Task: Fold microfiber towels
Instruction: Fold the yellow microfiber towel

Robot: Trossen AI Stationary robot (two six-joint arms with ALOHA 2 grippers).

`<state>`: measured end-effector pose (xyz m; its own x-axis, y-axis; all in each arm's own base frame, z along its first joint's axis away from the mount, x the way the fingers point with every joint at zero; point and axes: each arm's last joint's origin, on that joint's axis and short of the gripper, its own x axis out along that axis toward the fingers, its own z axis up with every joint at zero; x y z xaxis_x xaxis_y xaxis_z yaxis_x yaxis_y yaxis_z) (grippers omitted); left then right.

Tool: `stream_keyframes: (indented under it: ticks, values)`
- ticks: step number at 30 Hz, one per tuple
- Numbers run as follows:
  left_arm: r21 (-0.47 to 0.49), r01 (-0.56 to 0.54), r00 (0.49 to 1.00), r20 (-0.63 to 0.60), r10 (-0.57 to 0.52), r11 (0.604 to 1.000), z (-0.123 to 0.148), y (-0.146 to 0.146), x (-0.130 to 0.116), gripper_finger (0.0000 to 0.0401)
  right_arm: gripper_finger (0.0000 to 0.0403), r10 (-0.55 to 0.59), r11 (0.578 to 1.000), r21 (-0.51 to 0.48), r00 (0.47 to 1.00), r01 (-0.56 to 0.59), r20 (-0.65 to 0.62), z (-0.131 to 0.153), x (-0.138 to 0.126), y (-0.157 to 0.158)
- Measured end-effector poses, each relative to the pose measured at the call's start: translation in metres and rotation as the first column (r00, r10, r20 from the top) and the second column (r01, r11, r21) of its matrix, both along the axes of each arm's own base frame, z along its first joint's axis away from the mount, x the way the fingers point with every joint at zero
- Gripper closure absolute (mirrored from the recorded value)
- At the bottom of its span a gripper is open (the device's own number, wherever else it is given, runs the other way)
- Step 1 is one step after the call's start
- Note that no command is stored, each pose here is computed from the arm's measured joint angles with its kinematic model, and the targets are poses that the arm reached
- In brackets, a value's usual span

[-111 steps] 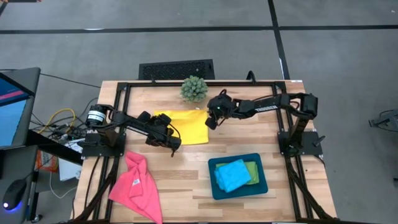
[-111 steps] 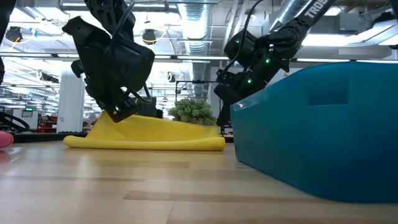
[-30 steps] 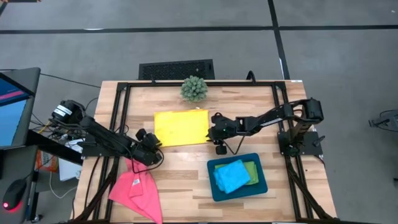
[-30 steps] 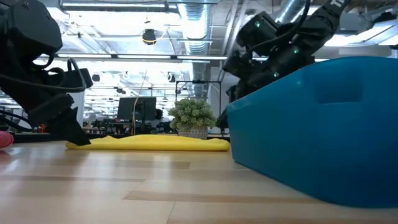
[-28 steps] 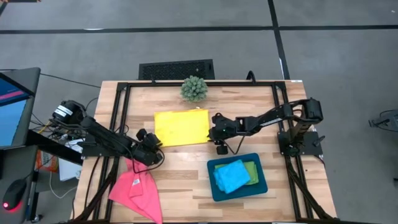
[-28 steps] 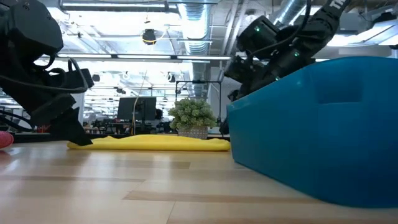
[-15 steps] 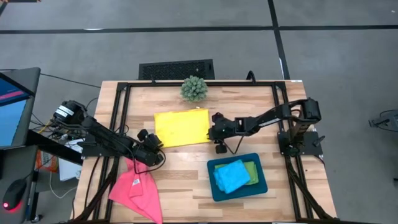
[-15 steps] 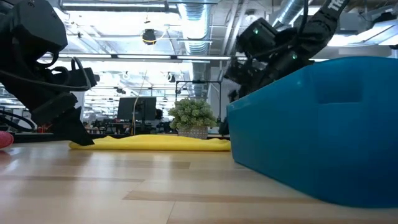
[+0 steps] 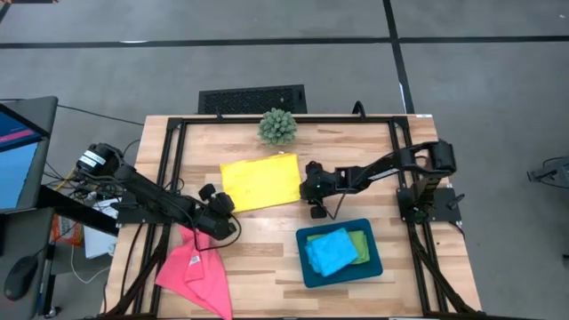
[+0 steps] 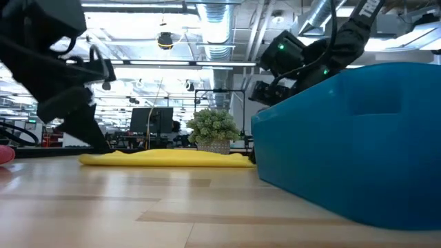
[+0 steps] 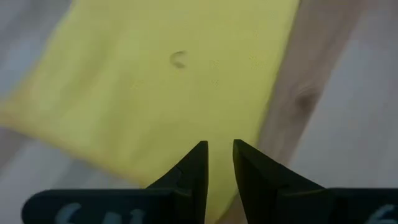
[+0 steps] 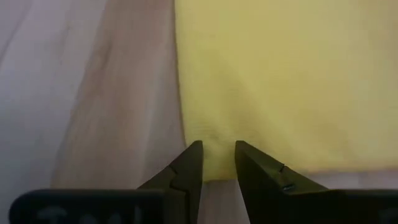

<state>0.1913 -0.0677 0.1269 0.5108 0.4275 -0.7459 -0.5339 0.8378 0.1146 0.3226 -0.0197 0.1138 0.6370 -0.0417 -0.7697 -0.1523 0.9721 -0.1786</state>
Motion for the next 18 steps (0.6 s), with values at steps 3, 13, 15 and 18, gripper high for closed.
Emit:
stream_keyframes:
  ticks: [3,13,15,18]
  values:
    - [0.052,-0.014,0.998,-0.063,0.017,0.999,0.015,-0.001,0.004,0.0333,0.0285,0.004,1.0,0.0,1.0,-0.004,0.005,0.018,-0.006,0.002]
    - [0.092,0.074,0.995,-0.069,-0.068,0.993,0.015,-0.018,-0.005,0.0324,0.0285,0.12,0.992,0.026,0.986,-0.124,0.118,0.044,-0.016,0.005]
    - [0.077,0.077,0.995,-0.064,-0.072,0.994,0.009,-0.02,-0.01,0.0315,0.0285,0.151,0.988,0.017,0.982,-0.154,0.118,0.039,-0.017,0.006]
    - [0.086,0.083,0.994,-0.073,-0.076,0.993,0.002,-0.019,-0.017,0.0299,0.0285,0.169,0.985,0.006,0.98,-0.171,0.103,0.032,-0.017,0.003]
